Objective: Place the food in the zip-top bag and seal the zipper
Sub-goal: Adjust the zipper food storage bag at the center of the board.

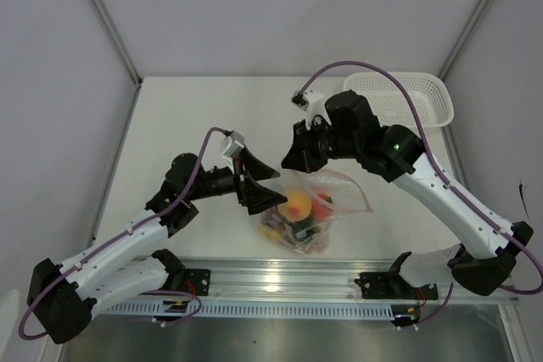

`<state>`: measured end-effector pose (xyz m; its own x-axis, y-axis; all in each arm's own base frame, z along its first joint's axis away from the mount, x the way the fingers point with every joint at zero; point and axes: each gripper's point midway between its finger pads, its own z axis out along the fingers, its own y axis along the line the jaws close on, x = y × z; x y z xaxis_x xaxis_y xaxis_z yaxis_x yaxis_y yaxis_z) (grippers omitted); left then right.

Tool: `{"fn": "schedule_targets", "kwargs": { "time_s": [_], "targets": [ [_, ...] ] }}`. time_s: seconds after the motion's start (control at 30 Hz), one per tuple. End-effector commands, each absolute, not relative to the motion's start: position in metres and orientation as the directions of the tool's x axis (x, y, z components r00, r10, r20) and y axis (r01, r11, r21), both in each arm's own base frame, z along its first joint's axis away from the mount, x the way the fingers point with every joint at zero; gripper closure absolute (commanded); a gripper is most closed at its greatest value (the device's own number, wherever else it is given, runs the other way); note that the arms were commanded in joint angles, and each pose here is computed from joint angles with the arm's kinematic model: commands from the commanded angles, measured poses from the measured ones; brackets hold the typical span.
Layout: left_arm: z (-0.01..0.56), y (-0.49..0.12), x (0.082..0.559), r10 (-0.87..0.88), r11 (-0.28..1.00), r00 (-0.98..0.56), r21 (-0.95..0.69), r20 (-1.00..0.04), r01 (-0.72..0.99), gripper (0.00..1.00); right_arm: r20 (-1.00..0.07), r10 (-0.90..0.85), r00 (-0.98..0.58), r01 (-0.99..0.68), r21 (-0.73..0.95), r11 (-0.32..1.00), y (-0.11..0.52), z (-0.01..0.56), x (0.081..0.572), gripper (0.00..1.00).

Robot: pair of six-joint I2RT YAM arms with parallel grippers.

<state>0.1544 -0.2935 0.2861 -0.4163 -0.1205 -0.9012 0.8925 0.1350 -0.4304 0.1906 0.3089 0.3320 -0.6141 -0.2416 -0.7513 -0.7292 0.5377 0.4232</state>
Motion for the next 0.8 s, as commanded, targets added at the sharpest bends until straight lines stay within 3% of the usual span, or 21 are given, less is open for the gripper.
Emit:
{"fn": "schedule_targets", "kwargs": {
  "time_s": [0.0, 0.07, 0.17, 0.47, 0.77],
  "targets": [
    [0.309, -0.287, 0.170, -0.177, 0.268, -0.338, -0.376, -0.924, 0.887, 0.01, -0.810, -0.090, -0.580, -0.611, 0.359, 0.706, 0.294, 0.360, 0.220, 1.00],
    [0.316, -0.281, 0.166, -0.195, 0.298, -0.289, -0.338, -0.937, 0.893, 0.00, -0.803, 0.043, -0.594, -0.436, 0.366, 0.822, 0.274, 0.359, 0.245, 1.00],
    [0.323, -0.277, 0.158, -0.224, 0.309, -0.234, -0.297, -0.946, 0.903, 0.00, -0.798, 0.167, -0.579, -0.301, 0.400, 0.866, 0.257, 0.362, 0.262, 1.00],
    [0.332, -0.300, 0.121, -0.205, 0.265, -0.093, -0.147, -0.974, 0.953, 0.01, -0.811, 0.339, -0.477, -0.065, 0.417, 0.907, 0.220, 0.372, 0.287, 1.00],
    [0.327, -0.318, 0.127, -0.144, 0.439, -0.037, -0.097, -0.989, 0.893, 0.01, -0.751, 0.471, -0.462, 0.152, 0.456, 0.877, 0.204, 0.351, 0.293, 1.00]
  ]
}}
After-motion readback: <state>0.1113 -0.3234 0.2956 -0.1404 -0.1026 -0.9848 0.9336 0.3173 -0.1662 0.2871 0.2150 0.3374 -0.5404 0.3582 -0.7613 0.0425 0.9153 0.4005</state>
